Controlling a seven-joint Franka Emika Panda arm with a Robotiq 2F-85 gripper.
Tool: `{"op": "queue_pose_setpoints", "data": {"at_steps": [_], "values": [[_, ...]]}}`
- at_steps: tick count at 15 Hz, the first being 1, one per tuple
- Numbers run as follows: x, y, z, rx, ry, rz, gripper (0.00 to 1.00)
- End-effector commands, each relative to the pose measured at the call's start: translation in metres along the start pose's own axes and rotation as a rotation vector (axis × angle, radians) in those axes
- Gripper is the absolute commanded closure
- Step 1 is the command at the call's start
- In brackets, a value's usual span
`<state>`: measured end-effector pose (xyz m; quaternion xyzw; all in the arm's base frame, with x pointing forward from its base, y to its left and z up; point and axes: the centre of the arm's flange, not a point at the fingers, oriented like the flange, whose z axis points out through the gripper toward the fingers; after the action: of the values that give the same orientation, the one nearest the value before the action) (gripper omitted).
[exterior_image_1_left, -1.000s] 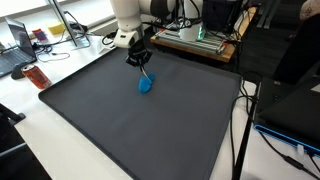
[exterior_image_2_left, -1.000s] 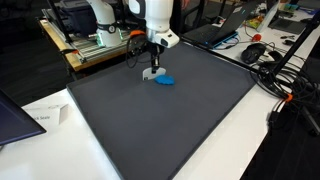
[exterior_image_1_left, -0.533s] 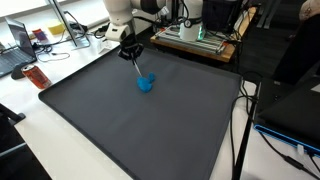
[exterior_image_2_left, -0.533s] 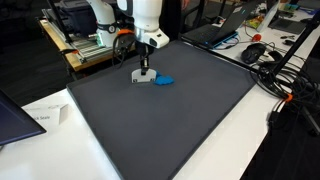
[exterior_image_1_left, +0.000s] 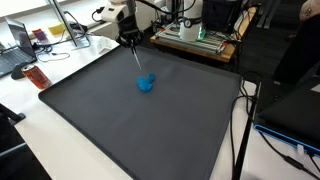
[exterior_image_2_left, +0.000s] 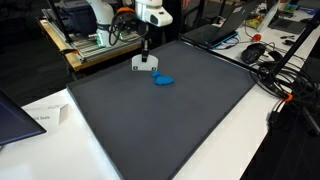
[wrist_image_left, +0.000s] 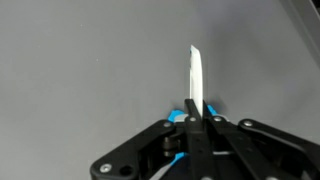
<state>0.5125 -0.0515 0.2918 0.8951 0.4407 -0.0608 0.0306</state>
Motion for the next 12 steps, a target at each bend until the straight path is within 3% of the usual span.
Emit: {"op": "queue_pose_setpoints", "data": {"at_steps": [1, 5, 12], "values": [[0.011, -0.021, -0.027, -0.021, -0.024, 0.147, 0.99], [0.033, -0.037, -0.04, -0.041, -0.034, 0.313, 0.99], [0.066, -0.056, -0.058, -0.016, -0.007, 0.48, 0.99]]}}
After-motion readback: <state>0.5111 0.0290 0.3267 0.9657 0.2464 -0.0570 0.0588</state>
